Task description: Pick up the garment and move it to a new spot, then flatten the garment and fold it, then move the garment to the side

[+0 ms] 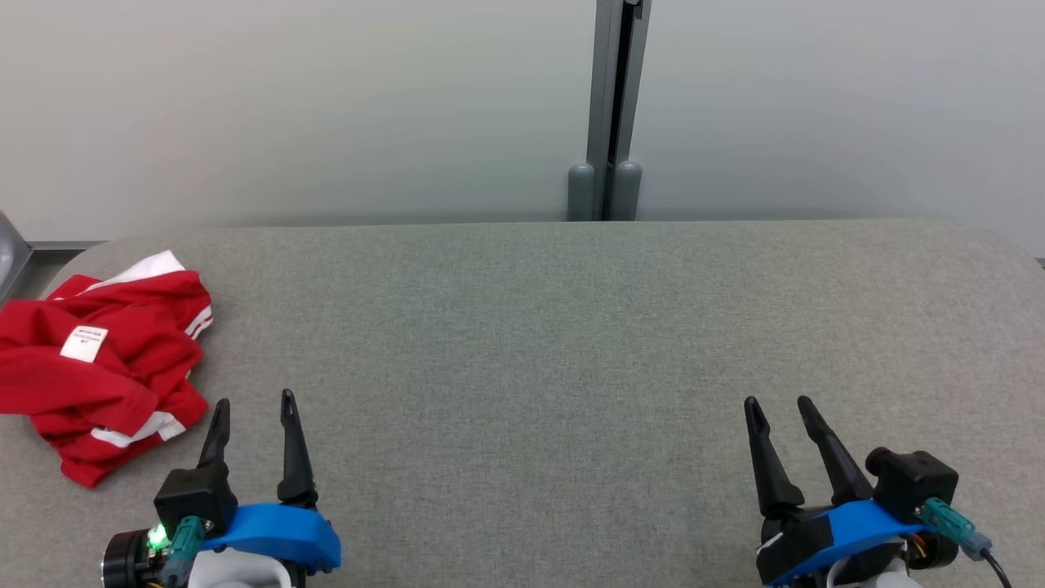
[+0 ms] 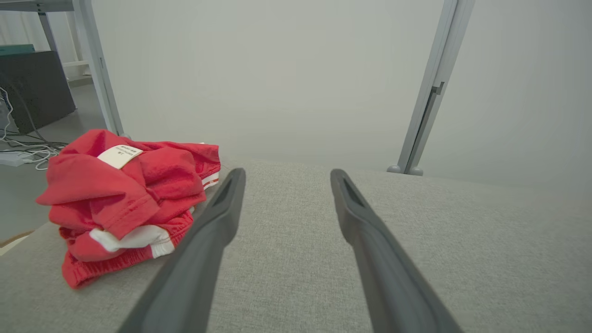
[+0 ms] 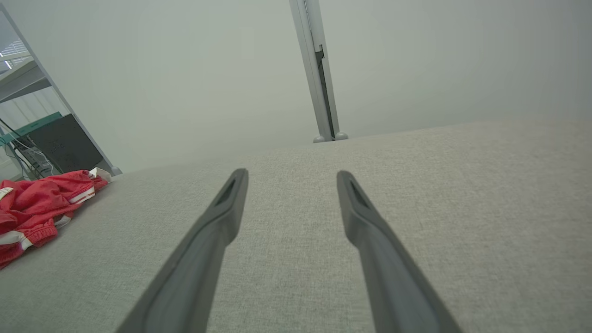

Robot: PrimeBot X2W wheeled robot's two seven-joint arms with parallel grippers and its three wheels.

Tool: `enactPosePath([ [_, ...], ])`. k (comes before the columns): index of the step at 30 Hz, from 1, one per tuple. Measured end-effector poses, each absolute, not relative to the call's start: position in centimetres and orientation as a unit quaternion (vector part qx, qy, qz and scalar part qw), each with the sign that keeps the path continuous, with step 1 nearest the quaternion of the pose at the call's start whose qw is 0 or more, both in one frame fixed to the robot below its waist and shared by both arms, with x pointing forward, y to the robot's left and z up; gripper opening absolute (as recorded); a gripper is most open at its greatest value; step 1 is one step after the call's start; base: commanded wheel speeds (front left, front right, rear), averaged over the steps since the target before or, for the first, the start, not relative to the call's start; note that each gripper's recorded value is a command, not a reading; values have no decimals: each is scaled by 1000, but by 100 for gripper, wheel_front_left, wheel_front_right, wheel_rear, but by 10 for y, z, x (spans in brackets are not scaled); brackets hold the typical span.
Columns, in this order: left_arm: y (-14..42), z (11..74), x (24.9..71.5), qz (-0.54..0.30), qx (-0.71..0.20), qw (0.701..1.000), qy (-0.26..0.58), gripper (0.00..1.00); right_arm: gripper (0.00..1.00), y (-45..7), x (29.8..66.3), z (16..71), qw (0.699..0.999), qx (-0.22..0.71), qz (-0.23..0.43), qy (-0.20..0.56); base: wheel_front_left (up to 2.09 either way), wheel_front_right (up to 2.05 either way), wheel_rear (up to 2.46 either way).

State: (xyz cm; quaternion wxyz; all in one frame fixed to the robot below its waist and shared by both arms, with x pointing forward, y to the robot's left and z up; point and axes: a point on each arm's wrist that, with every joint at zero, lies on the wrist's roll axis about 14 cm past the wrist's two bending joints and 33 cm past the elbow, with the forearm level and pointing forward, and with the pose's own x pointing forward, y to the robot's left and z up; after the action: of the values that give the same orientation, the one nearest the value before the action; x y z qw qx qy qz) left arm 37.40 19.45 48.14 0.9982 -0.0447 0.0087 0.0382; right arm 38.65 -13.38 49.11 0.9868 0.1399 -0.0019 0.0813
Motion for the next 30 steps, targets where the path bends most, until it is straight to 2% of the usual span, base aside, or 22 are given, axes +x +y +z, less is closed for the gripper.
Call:
enactPosePath([
  [11, 195, 474, 371, 39, -9, 999, 19, 100, 100, -137, 386, 490, 992, 91, 84, -5, 0, 0, 0],
  [30, 198, 475, 370, 45, -9, 999, 27, 100, 100, -138, 389, 485, 993, 78, 84, 4, 0, 0, 0],
])
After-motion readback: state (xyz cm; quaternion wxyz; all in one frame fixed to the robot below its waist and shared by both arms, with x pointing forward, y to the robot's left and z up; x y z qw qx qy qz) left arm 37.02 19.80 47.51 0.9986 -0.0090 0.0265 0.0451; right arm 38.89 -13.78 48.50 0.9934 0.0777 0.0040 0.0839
